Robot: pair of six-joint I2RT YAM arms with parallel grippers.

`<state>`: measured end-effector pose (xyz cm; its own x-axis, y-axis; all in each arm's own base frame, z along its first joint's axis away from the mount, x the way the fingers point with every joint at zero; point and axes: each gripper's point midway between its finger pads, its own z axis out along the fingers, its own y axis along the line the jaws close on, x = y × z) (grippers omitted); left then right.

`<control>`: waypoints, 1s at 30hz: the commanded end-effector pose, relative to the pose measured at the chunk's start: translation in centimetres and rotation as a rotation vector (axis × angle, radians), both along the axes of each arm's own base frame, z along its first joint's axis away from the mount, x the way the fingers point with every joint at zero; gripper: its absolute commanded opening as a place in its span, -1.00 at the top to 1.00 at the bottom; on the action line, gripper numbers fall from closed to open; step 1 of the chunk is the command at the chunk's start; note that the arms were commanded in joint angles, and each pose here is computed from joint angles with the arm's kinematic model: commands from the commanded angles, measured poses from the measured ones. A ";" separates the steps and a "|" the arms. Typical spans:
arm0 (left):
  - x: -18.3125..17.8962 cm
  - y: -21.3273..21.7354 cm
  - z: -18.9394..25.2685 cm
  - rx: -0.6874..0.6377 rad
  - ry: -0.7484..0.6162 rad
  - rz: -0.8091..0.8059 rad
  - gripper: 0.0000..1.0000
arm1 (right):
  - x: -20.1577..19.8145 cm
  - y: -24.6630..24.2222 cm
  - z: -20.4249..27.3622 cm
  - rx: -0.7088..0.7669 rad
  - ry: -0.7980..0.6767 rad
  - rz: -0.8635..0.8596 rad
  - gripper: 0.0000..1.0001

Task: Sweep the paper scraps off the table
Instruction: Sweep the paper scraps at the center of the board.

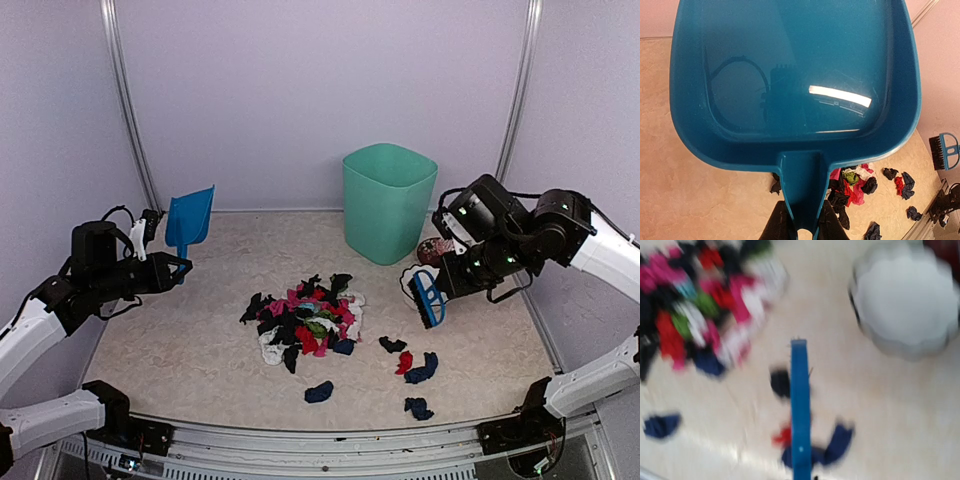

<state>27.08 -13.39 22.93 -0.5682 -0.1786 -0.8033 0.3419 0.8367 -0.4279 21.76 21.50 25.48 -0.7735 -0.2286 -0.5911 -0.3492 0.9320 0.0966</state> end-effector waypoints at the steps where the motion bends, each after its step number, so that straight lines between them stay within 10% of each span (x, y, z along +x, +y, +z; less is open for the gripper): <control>1: 0.1 -0.2 0.5 -0.019 -0.025 -0.013 1.00 | -5.2 -4.4 -4.7 -0.039 0.277 -0.195 1.00; 14: -0.2 -0.1 1.1 -0.025 -0.046 -0.011 1.00 | -7.3 -6.9 -12.3 -0.151 0.428 -0.409 1.00; 30: -0.5 0.1 1.7 -0.028 -0.070 -0.005 1.00 | 1.6 5.2 -14.1 -0.002 0.307 -0.367 1.00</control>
<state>26.49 -13.35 24.16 -0.5365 -0.1882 -0.8226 0.3665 0.8261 -0.4280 20.53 22.02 10.44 -0.9660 0.0864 -0.2439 0.0796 0.9961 0.0376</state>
